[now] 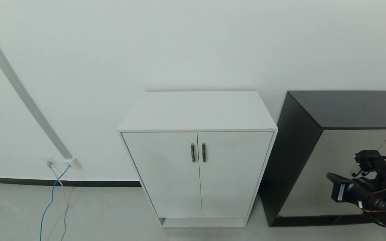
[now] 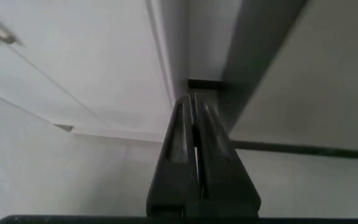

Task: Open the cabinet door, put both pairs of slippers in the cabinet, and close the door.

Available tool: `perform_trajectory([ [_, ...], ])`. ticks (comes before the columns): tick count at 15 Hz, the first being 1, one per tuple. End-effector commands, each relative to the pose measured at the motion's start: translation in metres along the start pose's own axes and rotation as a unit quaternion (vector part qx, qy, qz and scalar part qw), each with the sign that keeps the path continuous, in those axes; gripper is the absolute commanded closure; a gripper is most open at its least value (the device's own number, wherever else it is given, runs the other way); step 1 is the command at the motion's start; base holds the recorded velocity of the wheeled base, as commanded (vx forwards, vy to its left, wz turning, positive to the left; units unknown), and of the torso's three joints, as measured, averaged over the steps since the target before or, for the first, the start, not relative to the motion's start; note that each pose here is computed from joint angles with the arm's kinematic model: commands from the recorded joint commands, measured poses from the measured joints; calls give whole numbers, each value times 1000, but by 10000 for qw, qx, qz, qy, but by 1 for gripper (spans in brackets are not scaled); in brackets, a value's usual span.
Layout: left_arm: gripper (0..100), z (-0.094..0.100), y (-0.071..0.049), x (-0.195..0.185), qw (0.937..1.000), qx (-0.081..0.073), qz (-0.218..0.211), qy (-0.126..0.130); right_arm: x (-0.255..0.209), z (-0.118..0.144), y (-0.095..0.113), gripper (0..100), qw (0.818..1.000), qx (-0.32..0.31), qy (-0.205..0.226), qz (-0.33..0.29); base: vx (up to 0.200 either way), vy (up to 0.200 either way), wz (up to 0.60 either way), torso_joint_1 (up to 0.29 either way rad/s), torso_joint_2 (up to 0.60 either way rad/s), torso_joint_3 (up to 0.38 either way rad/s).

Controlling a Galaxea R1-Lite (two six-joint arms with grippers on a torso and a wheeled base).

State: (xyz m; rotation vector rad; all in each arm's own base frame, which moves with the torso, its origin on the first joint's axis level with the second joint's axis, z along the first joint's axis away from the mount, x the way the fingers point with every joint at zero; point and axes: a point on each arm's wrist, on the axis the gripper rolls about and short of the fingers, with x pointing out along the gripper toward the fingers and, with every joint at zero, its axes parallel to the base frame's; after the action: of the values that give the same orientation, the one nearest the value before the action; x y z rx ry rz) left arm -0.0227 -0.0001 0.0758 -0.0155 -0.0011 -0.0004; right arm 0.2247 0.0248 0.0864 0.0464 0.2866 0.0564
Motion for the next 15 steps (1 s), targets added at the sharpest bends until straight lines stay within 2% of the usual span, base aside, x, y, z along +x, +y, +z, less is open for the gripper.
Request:
perform_trajectory([
  [1, 100, 0, 0, 0, 10000, 1, 2, -2, -18, 3, -8, 100, 9998, 49, -117, -166, 0, 0, 0, 0, 0, 0],
  [8, 100, 0, 0, 0, 10000, 1, 2, -2, -65, 6, -24, 100, 9974, -110, -377, -597, 0, 0, 0, 0, 0, 0],
  [15, 100, 0, 0, 0, 10000, 1, 2, -2, -108, 3, -20, 100, 9989, -85, -189, -410, 0, 0, 0, 0, 0, 0],
])
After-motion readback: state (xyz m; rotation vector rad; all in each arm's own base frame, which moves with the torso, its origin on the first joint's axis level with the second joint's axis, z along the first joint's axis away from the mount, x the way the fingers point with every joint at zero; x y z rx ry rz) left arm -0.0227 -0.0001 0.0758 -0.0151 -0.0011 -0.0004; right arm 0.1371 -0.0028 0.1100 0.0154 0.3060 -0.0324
